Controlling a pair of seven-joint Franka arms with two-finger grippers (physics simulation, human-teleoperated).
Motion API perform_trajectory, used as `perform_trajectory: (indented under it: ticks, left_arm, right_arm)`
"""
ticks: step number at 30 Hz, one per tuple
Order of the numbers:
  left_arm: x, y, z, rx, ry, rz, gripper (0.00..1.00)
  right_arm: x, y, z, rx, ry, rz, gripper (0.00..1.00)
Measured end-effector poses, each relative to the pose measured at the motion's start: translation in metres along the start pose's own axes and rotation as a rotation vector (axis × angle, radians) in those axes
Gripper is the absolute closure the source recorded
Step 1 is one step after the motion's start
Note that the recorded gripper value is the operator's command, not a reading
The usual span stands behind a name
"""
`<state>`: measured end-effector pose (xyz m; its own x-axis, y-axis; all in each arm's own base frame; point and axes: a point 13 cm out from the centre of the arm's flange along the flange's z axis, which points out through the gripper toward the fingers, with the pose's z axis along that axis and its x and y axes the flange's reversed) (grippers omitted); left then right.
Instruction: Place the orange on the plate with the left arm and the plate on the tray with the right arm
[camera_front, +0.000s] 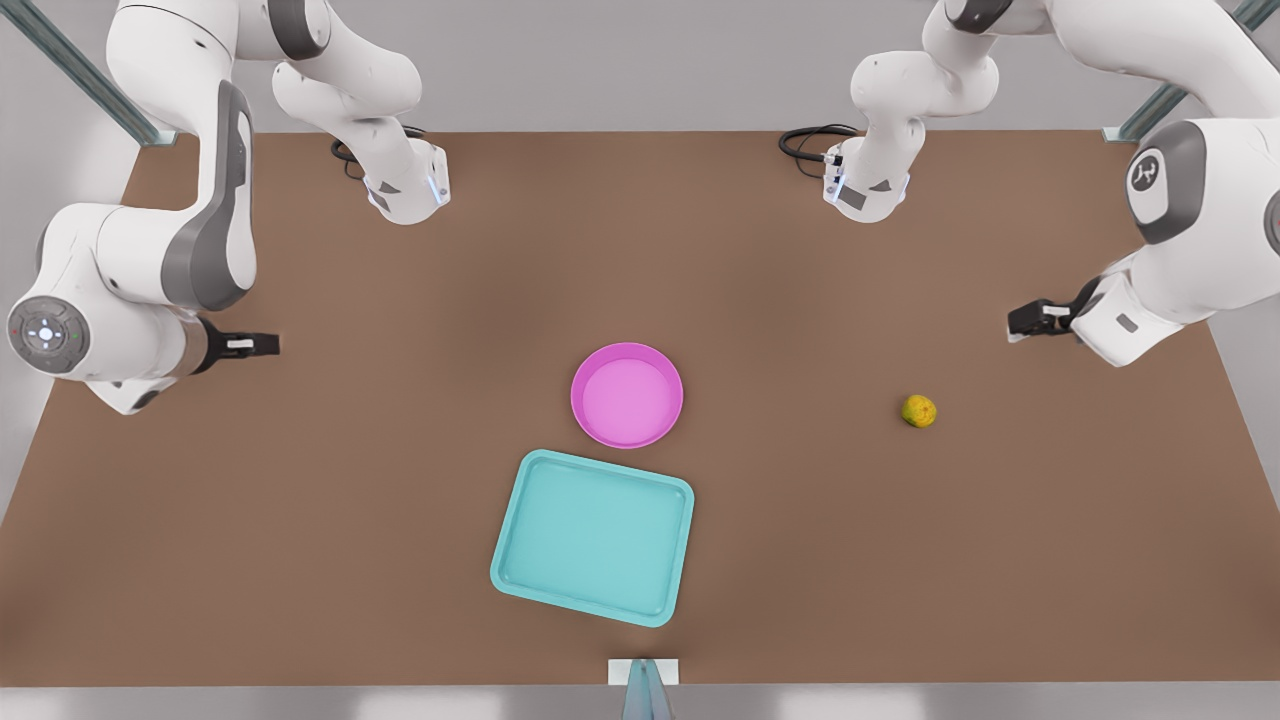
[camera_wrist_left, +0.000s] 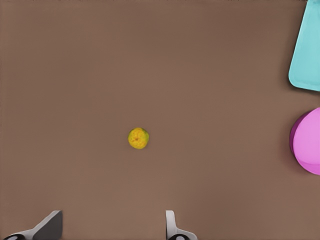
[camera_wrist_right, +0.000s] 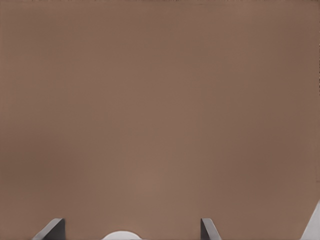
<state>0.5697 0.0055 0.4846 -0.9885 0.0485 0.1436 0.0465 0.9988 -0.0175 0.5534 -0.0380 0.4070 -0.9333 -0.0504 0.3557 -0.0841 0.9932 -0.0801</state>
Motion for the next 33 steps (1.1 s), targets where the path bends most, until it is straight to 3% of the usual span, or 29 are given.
perform_trajectory:
  ticks: [3,7,9,13,21,33]
  left_arm:
    - [-0.003,0.002,0.025,-0.001,0.034,-0.008,0.0]
    - [0.007,0.034,0.227,0.011,0.265,-0.072,0.0]
    - [0.01,0.037,0.295,0.008,0.275,-0.075,0.0]
    - [-0.001,0.04,0.36,-0.001,0.195,-0.071,0.0]
    - [-0.03,0.03,0.403,-0.021,0.073,-0.037,0.0]
    - [-0.03,0.03,0.443,-0.027,0.09,-0.027,0.0]
  right_arm:
    - [-0.005,-0.001,0.0,0.002,-0.016,-0.008,0.0]
    - [-0.009,-0.001,0.0,0.004,-0.027,-0.02,0.0]
    - [-0.01,-0.002,0.002,0.001,-0.027,-0.024,0.0]
    - [-0.011,-0.006,0.005,-0.009,-0.025,-0.023,0.0]
    - [-0.012,-0.005,0.004,-0.012,-0.029,-0.034,0.0]
    - [-0.011,-0.008,0.005,-0.014,-0.026,-0.04,0.0]
